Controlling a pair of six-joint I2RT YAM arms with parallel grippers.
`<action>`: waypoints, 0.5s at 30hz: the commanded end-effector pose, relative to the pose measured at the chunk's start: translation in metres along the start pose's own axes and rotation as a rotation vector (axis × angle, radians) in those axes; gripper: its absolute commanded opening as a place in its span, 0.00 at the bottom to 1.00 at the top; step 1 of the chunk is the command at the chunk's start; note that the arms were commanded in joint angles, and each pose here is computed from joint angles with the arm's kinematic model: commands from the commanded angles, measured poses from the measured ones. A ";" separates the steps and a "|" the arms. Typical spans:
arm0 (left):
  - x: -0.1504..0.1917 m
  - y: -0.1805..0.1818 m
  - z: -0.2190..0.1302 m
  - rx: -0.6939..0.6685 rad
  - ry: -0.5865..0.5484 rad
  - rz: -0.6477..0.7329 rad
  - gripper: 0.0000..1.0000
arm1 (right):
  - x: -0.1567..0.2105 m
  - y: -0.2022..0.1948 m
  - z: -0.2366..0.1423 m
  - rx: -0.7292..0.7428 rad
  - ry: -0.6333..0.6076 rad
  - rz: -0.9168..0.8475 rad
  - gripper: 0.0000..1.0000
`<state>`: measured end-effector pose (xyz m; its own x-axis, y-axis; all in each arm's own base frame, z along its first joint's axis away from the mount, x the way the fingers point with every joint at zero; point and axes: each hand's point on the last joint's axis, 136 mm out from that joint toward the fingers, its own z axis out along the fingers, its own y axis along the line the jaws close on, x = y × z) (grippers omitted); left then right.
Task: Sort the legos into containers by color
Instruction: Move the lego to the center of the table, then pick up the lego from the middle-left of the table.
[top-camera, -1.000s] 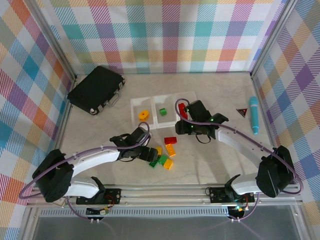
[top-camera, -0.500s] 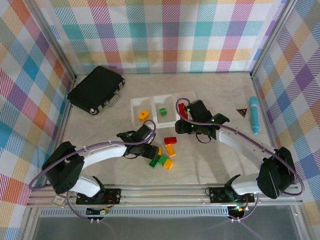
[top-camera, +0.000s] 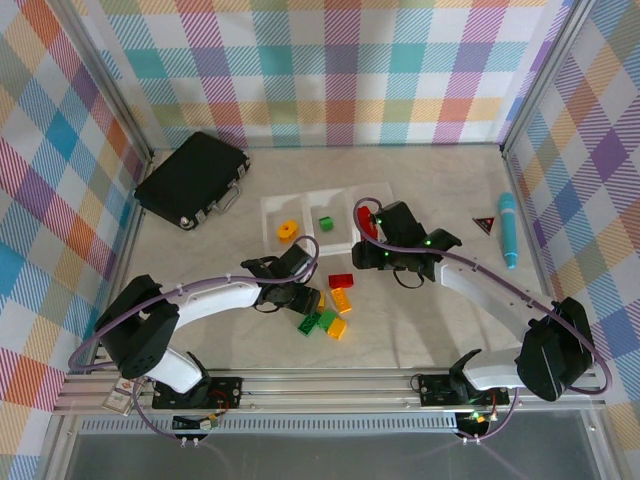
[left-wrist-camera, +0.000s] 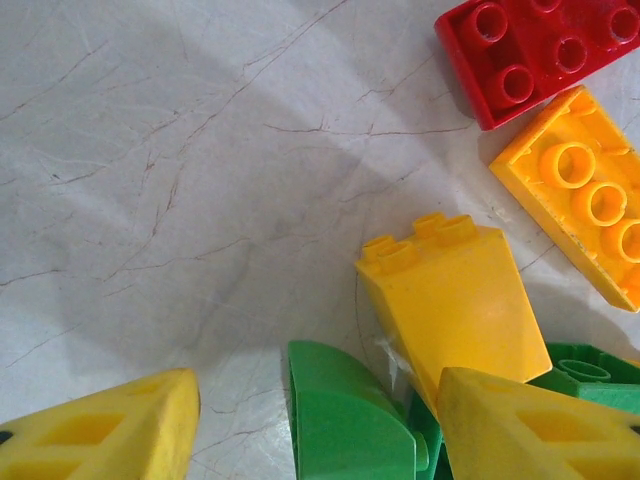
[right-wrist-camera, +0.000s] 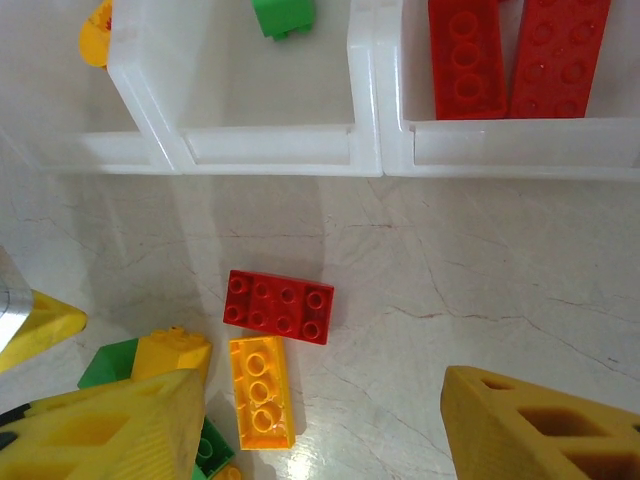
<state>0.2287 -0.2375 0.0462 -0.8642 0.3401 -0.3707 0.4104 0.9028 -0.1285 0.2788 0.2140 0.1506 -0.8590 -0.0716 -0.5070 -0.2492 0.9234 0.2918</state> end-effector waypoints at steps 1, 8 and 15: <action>0.017 0.009 0.001 -0.025 0.068 0.021 0.67 | 0.002 -0.001 -0.005 0.002 -0.009 0.005 0.64; 0.018 0.000 -0.014 0.052 0.022 0.033 0.76 | 0.001 0.000 -0.005 -0.001 -0.011 0.010 0.64; 0.015 0.001 -0.040 0.080 -0.061 0.036 0.82 | 0.004 0.000 -0.005 -0.007 -0.007 0.019 0.64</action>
<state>0.2109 -0.2286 0.0747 -0.8342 0.3398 -0.4343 0.4527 0.8717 -0.1875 0.2792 0.2134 0.1506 -0.8587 -0.0679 -0.5080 -0.2453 0.9248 0.2909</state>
